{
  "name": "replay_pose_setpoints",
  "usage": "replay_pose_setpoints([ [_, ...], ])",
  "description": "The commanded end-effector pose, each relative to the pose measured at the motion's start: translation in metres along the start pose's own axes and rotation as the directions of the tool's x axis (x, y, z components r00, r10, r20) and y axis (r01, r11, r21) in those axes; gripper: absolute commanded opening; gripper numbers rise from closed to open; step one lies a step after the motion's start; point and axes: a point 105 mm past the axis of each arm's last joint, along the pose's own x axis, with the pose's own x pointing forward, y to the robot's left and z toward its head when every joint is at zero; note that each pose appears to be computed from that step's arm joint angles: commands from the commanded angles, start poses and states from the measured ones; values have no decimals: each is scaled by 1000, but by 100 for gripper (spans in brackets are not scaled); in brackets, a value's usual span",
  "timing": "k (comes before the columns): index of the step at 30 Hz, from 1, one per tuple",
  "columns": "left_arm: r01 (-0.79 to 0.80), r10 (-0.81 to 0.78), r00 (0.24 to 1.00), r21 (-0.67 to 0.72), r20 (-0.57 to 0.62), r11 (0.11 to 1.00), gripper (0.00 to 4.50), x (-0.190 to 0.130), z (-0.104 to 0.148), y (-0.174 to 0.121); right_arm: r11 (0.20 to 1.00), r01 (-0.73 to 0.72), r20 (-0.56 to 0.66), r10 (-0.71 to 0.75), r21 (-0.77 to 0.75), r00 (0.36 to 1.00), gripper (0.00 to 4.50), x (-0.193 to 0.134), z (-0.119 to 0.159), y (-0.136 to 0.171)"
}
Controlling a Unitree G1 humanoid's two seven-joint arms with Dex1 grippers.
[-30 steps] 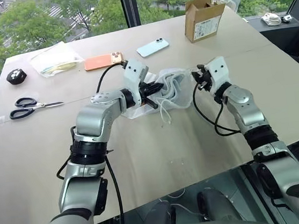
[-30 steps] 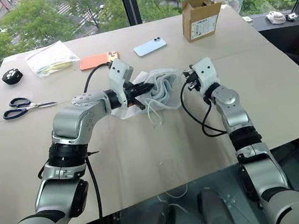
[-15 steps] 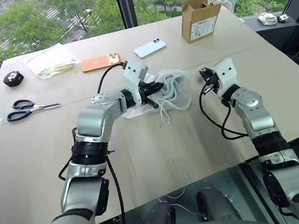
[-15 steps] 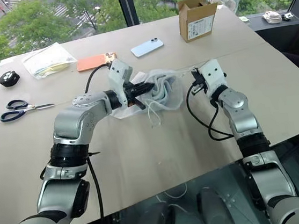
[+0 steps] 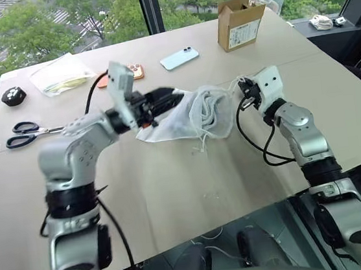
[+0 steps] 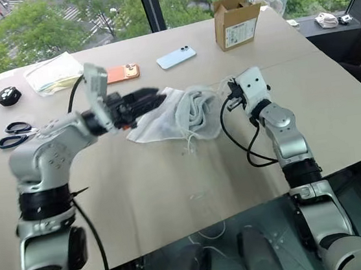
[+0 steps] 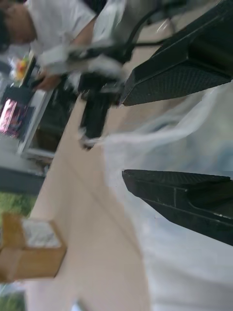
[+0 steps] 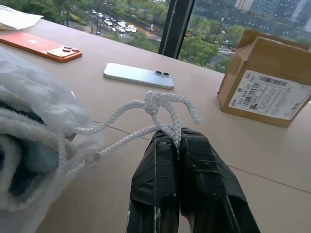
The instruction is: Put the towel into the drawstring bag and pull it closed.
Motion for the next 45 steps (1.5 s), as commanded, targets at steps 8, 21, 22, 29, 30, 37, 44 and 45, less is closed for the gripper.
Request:
replay_pose_setpoints([
  [8, 84, -85, 976, -15, -199, 996, 210, 13, -62, -38, 1000, -14, 78, 14, -9, 997, 0, 6, 25, 5],
  [21, -56, 48, 987, -47, -154, 997, 210, 46, -89, -30, 1000, -22, 74, 23, -7, 997, 0, 4, 24, 7],
  [22, -49, 40, 988, -53, -150, 997, 210, 48, -89, -33, 1000, -23, 72, 23, -7, 997, 0, 3, 23, 7],
  [29, -109, 96, 985, -83, -144, 991, 210, 57, -96, -30, 1000, -23, 70, 23, -5, 997, 0, 3, 22, 7],
  [30, -121, 108, 985, -87, -138, 989, 188, 57, -96, -29, 1000, -23, 70, 23, -5, 997, 0, 3, 22, 7],
  [37, -364, 353, 926, -63, -134, 929, 4, 41, -101, -2, 1000, 4, 55, -3, -19, 998, 0, 1, 19, 3],
  [44, -764, 764, 644, 51, 23, 643, 4, -7, -82, 46, 955, 296, -4, -296, -26, 955, 0, -7, 6, -47],
  [45, -793, 794, 605, 144, 63, 592, 4, -14, -76, 51, 945, 327, -12, -327, -34, 945, 0, -8, 5, -53],
])
